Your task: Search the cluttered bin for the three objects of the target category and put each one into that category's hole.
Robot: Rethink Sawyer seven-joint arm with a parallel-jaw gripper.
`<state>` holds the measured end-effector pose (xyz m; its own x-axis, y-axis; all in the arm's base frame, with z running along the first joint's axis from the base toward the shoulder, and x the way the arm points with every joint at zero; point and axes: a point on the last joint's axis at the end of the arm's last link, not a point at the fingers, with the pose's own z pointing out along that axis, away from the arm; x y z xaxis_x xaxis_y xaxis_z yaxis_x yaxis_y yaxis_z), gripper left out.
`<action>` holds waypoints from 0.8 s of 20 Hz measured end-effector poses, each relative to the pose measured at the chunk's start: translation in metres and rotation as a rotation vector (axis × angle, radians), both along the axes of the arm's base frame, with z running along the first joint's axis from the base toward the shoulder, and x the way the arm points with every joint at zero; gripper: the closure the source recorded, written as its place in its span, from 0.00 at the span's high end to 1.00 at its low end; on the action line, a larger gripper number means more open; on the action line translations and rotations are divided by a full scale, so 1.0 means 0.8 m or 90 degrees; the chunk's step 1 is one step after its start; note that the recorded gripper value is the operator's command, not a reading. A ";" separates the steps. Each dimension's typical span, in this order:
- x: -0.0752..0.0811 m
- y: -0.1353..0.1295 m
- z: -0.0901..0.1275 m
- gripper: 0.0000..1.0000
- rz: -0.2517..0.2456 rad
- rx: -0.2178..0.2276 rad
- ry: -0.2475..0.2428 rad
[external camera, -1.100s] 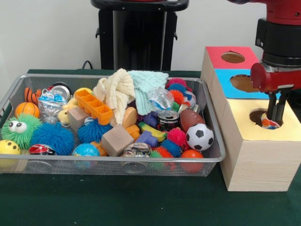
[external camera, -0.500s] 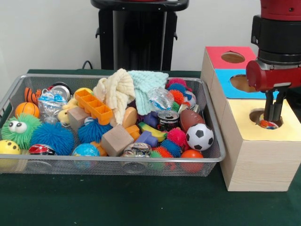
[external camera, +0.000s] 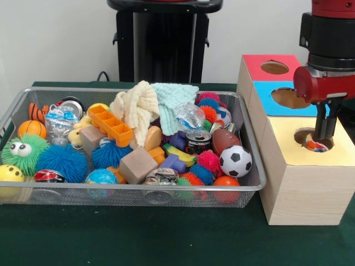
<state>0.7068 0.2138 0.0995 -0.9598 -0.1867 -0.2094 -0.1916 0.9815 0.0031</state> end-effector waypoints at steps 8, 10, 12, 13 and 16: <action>-0.007 0.015 -0.006 0.00 0.012 -0.001 0.005; -0.008 0.016 -0.007 0.00 0.013 -0.001 0.006; -0.008 0.016 -0.009 0.00 0.014 -0.002 0.007; -0.008 0.016 -0.009 0.00 0.014 -0.002 0.007; -0.009 0.015 -0.011 0.00 0.014 -0.002 0.008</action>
<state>0.6994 0.2262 0.0904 -0.9579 -0.2091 -0.1966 -0.2137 0.9769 0.0023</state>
